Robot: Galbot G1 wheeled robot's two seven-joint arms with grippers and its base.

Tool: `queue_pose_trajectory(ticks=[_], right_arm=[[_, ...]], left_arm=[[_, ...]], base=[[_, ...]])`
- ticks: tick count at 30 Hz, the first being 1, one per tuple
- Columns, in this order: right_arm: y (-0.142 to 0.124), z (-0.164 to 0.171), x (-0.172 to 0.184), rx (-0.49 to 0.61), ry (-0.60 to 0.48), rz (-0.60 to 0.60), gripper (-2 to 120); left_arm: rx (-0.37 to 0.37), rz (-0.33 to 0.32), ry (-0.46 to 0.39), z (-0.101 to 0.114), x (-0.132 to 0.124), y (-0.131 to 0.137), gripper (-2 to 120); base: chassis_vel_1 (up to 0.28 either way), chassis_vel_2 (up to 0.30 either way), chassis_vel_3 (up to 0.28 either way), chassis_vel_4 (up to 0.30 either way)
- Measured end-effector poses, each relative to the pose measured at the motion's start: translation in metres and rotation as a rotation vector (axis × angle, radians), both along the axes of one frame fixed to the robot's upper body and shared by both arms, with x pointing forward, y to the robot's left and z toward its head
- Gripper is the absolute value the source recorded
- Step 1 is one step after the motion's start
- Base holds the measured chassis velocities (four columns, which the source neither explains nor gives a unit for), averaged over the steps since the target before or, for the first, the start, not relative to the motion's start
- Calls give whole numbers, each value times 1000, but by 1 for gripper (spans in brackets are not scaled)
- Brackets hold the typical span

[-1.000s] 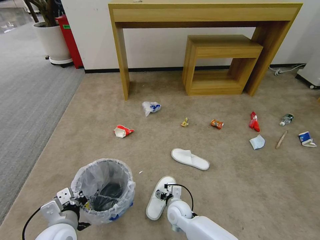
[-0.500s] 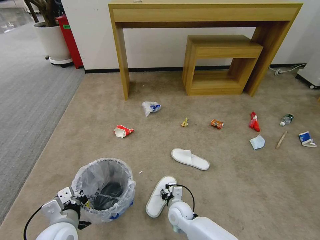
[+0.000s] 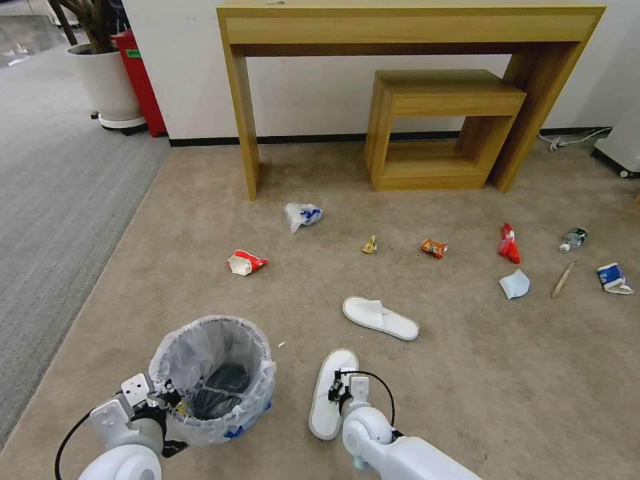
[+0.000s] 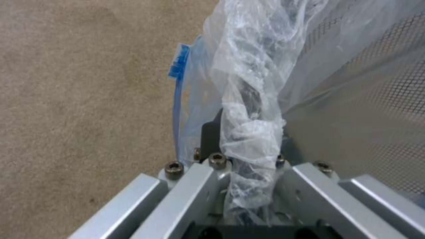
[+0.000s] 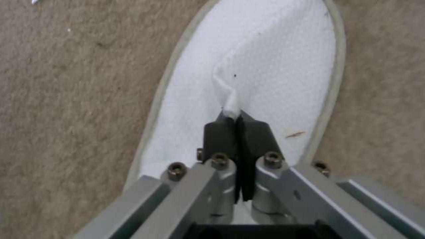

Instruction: Pick up the trash bin and place the garbage on the floor into it.

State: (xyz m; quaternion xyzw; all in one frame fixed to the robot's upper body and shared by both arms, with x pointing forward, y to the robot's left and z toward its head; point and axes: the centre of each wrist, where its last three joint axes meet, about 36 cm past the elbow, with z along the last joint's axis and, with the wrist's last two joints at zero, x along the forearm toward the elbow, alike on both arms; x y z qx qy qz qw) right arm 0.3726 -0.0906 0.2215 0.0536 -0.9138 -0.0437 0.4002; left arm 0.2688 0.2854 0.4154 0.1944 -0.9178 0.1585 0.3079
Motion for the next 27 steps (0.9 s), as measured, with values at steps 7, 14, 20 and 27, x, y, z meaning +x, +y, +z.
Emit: queue_pose_trajectory(ticks=[7,14,20,27], right_arm=[[-43,8,-4,-13,-71,6,0],[-81,21,-7,-35,-165,13,0],[-103,48,-6,22,-338,63,0],[-103,97,6,166,-555,164,0]], left_arm=[[5,7,7,-3,0,2,0],[7,12,9,-5,0,1,0],[5,15,11,-7,0,0,0],[1,9,5,-5,0,-5,0]], base=[[0,0,0,0],[0,0,0,0],[0,0,0,0],[0,0,0,0]])
